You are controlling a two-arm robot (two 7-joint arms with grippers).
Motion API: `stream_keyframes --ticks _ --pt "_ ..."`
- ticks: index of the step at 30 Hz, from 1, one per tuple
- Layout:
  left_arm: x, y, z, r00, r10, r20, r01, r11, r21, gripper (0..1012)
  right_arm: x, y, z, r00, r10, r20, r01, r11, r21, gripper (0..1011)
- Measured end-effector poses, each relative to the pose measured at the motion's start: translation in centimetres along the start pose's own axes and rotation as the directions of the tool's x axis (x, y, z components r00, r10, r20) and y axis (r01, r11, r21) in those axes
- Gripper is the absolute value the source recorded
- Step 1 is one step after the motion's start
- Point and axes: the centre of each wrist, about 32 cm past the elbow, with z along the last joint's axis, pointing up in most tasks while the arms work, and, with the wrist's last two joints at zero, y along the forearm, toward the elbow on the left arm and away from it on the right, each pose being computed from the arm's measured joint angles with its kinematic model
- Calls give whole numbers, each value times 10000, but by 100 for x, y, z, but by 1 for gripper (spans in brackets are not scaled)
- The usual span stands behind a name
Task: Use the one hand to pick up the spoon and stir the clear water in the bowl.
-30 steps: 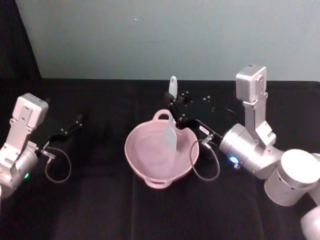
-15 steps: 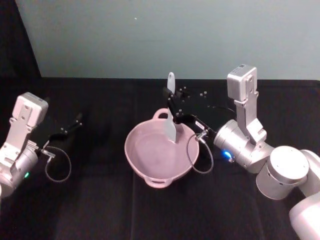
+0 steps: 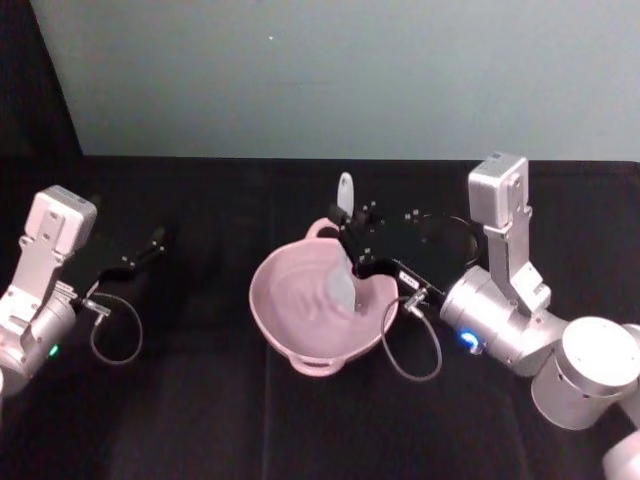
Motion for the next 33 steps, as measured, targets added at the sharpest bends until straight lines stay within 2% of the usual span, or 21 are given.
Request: stream_keyframes --ticks 4,9,13,15,19,25,33 --pt "0 0 0 10000 0 0 0 10000 0 1011 -106 -36 5 9991 220 -355 -218 9997 67 127" --pt "0 0 0 10000 0 0 0 10000 0 1011 -216 -6 0 9968 408 -690 -395 9990 209 127" --pt "0 0 0 10000 0 0 0 10000 1 1011 -288 72 -21 9944 527 -917 -499 9982 333 127" --pt "0 0 0 10000 -1 0 1 10000 1 1011 -314 173 -42 9928 496 -1089 -451 9981 430 127" --pt "0 0 0 10000 -1 0 1 10000 0 1011 -316 267 -67 9932 363 -1102 -302 9979 570 127" --pt "0 0 0 10000 0 0 0 10000 0 1011 -276 479 -165 9970 -244 -738 289 9977 606 127" --pt "0 0 0 10000 0 0 0 10000 1 1011 -177 581 -240 9948 -992 -234 1005 9930 628 127"
